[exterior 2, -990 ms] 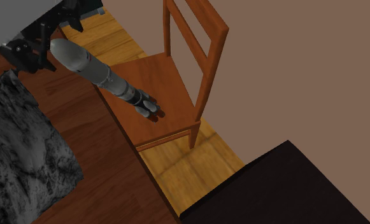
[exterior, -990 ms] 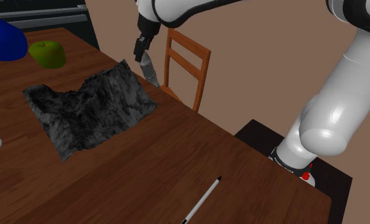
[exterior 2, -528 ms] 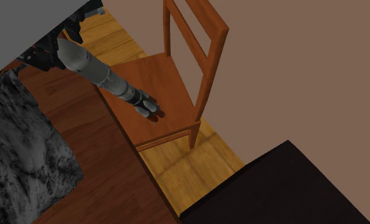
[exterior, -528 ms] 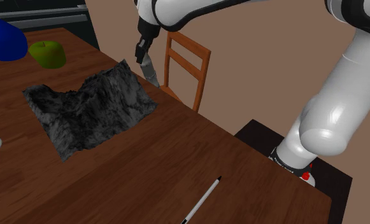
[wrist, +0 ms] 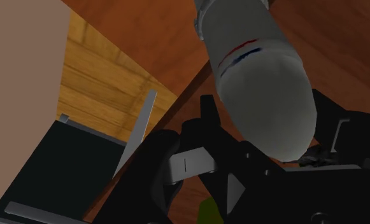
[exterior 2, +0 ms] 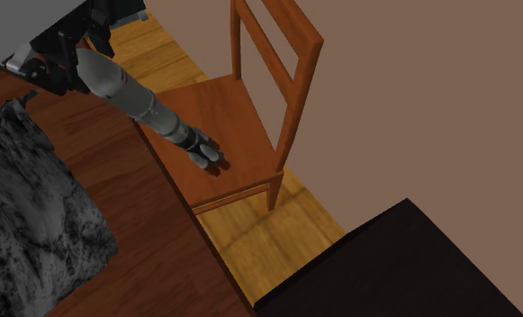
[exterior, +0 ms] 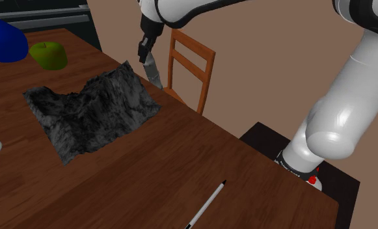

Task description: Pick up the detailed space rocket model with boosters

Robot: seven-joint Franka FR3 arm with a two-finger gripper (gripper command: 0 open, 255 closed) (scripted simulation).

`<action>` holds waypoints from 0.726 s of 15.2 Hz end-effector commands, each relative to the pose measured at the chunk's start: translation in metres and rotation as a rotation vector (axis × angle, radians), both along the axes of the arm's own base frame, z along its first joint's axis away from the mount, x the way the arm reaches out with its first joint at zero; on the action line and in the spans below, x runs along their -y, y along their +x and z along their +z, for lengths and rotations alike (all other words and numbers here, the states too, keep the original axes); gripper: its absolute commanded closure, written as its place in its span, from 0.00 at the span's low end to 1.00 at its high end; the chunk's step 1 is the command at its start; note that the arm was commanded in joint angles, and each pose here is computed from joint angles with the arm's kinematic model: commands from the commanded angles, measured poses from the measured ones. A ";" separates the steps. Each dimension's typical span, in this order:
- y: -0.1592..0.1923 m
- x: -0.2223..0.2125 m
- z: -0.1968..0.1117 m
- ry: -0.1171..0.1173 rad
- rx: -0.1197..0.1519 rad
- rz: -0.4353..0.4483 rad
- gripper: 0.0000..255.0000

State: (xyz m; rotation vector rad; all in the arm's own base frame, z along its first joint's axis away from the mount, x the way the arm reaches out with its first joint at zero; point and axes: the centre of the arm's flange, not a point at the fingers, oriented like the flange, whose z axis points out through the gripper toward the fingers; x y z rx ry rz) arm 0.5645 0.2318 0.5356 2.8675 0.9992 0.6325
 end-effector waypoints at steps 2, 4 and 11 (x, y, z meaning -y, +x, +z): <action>0.000 0.000 0.017 0.001 0.003 0.001 1.00; 0.000 0.000 0.027 0.001 0.003 0.001 1.00; 0.000 0.000 0.064 0.001 0.003 0.001 1.00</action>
